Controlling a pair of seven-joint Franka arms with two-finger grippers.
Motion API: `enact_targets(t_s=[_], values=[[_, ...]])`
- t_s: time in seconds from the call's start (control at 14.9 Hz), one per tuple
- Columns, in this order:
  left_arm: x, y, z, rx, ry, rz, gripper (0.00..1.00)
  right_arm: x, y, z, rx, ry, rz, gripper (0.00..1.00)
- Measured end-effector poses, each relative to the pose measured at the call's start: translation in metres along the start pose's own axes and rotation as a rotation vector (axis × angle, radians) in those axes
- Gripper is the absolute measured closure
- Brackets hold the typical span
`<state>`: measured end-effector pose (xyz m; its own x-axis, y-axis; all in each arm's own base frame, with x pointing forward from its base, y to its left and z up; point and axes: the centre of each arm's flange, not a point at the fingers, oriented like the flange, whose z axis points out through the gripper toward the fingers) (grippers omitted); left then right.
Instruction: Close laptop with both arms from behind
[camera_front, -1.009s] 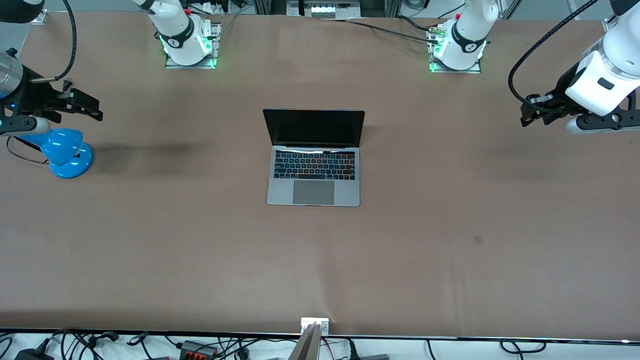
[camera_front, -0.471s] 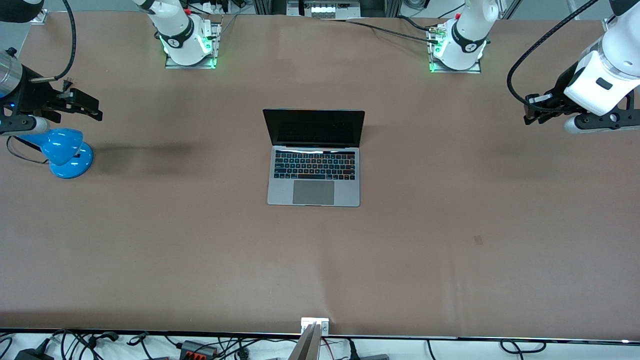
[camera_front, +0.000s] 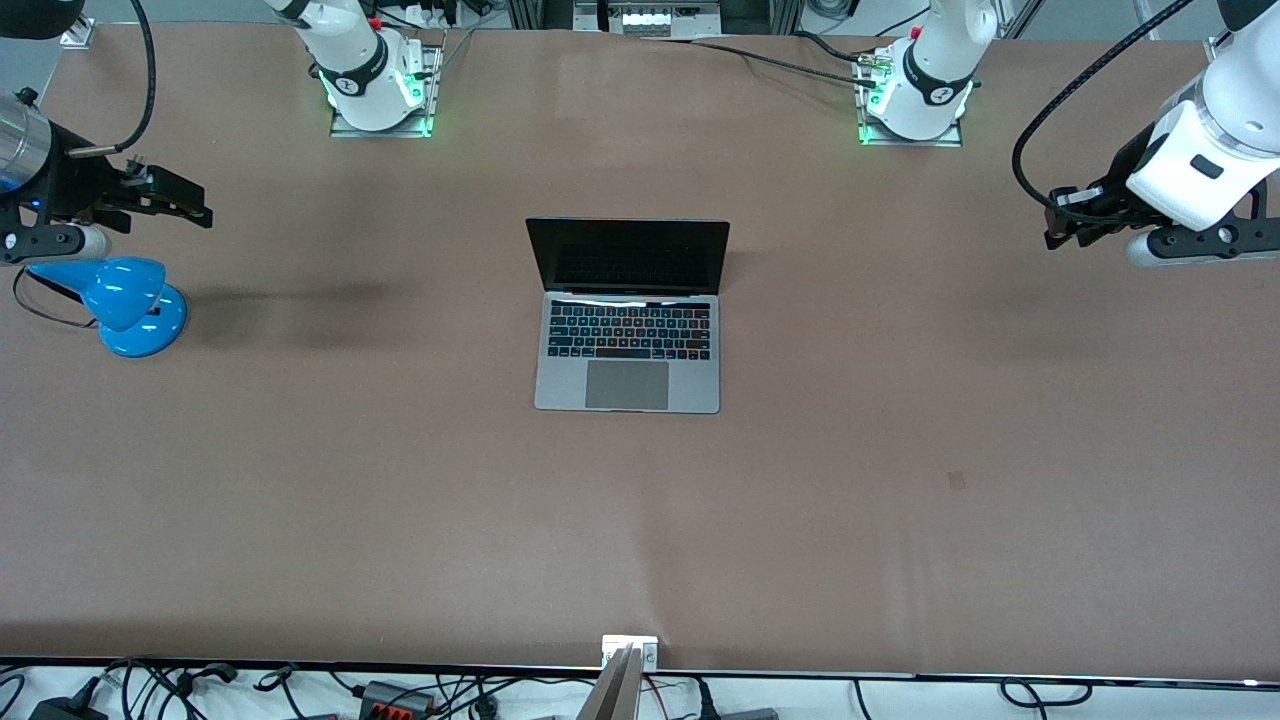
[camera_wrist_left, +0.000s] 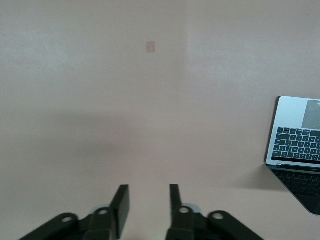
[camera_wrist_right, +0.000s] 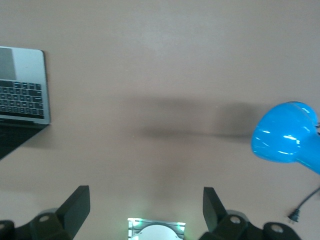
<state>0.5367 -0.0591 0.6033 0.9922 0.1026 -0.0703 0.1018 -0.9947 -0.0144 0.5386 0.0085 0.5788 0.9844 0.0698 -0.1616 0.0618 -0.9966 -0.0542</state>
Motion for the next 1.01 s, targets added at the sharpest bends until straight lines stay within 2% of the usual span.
enact_targets(t_s=[0.07, 0.13, 0.4, 0.61, 0.74, 0.81, 0.87, 1.01], values=[[0.0, 0.0, 0.0, 0.0, 0.0, 0.001, 0.53, 0.002, 0.0, 0.003, 0.006, -0.007, 0.001, 0.0], [0.0, 0.001, 0.0, 0.0, 0.001, 0.002, 0.56, 0.005, 0.002, 0.007, 0.009, -0.015, 0.003, 0.0], [-0.002, 0.001, 0.0, 0.003, -0.013, 0.004, 0.93, 0.017, 0.006, 0.026, 0.016, -0.052, 0.008, 0.0], [-0.006, 0.004, 0.001, 0.009, -0.038, 0.009, 0.94, 0.025, 0.007, 0.034, 0.018, -0.068, 0.007, 0.0], [-0.006, 0.005, 0.001, 0.006, -0.04, 0.011, 0.91, 0.026, 0.007, 0.036, 0.019, -0.074, 0.006, 0.15], [-0.007, 0.006, 0.001, -0.009, -0.043, 0.011, 0.91, 0.024, 0.007, 0.037, 0.02, -0.086, 0.006, 0.26], [-0.007, 0.009, 0.001, -0.03, -0.047, 0.013, 0.93, 0.023, 0.007, 0.038, 0.021, -0.102, 0.006, 0.41], [-0.008, 0.011, 0.001, -0.054, -0.053, 0.014, 0.96, 0.021, 0.006, 0.04, 0.022, -0.119, 0.006, 0.6]])
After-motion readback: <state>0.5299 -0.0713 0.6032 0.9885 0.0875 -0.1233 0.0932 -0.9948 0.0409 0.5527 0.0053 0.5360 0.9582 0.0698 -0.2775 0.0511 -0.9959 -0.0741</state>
